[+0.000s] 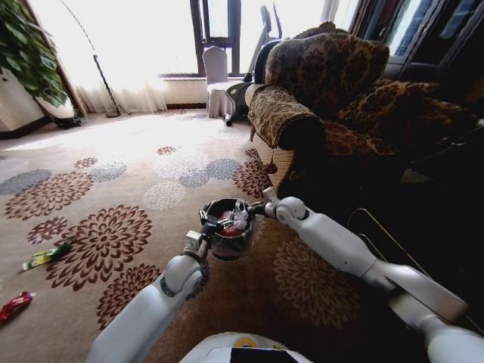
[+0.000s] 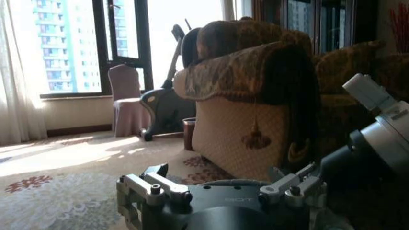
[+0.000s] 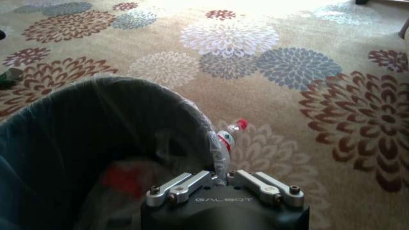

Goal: Pick up the trash from the ground and place it into the trash bin.

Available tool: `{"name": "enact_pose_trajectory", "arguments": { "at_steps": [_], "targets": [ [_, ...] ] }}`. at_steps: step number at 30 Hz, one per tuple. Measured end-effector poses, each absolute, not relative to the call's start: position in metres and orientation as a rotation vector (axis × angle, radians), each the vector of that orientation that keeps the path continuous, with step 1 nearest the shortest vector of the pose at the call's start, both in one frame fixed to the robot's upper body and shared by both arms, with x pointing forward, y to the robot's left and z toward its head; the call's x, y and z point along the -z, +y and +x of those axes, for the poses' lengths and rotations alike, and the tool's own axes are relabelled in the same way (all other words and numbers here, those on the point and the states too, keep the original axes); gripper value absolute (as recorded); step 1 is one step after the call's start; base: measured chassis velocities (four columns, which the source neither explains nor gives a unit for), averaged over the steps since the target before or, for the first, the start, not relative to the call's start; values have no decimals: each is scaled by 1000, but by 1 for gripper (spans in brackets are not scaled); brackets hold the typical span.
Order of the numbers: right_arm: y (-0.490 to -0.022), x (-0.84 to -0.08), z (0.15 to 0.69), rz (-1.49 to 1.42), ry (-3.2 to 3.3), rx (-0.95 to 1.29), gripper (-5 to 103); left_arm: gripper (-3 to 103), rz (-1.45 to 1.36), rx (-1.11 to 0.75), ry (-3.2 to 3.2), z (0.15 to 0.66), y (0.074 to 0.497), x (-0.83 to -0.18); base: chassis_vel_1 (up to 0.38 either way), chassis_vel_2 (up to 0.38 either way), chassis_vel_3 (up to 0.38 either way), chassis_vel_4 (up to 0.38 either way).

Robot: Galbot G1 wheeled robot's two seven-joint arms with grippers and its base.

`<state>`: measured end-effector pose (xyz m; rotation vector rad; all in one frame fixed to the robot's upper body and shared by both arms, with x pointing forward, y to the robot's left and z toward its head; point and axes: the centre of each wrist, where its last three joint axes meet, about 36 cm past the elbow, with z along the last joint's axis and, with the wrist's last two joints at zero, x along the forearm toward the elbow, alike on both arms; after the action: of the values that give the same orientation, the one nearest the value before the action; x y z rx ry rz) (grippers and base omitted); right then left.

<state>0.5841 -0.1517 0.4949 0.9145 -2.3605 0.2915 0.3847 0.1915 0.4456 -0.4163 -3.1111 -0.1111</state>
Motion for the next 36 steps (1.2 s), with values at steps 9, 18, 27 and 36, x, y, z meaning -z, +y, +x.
{"name": "enact_pose_trajectory", "arguments": {
  "at_steps": [9, 18, 27, 36],
  "targets": [
    [-174, -484, 567, 879, -2379, -315, 1, 100, -74, 44, -2918, 416, 226, -440, 0, 0, 0, 0],
    [-221, -469, 561, 738, -2392, -313, 1, 100, -11, 71, -2773, 439, 275, -409, 0, 0, 0, 0],
    [-257, -461, 546, 643, -2414, -321, 1, 100, -163, 191, -2701, 453, 303, -379, -68, 57, 67, -62],
    [-278, -463, 535, 600, -2425, -341, 1, 100, -250, 211, -2663, 456, 291, -362, -142, 146, 142, -143]
  ]
}}
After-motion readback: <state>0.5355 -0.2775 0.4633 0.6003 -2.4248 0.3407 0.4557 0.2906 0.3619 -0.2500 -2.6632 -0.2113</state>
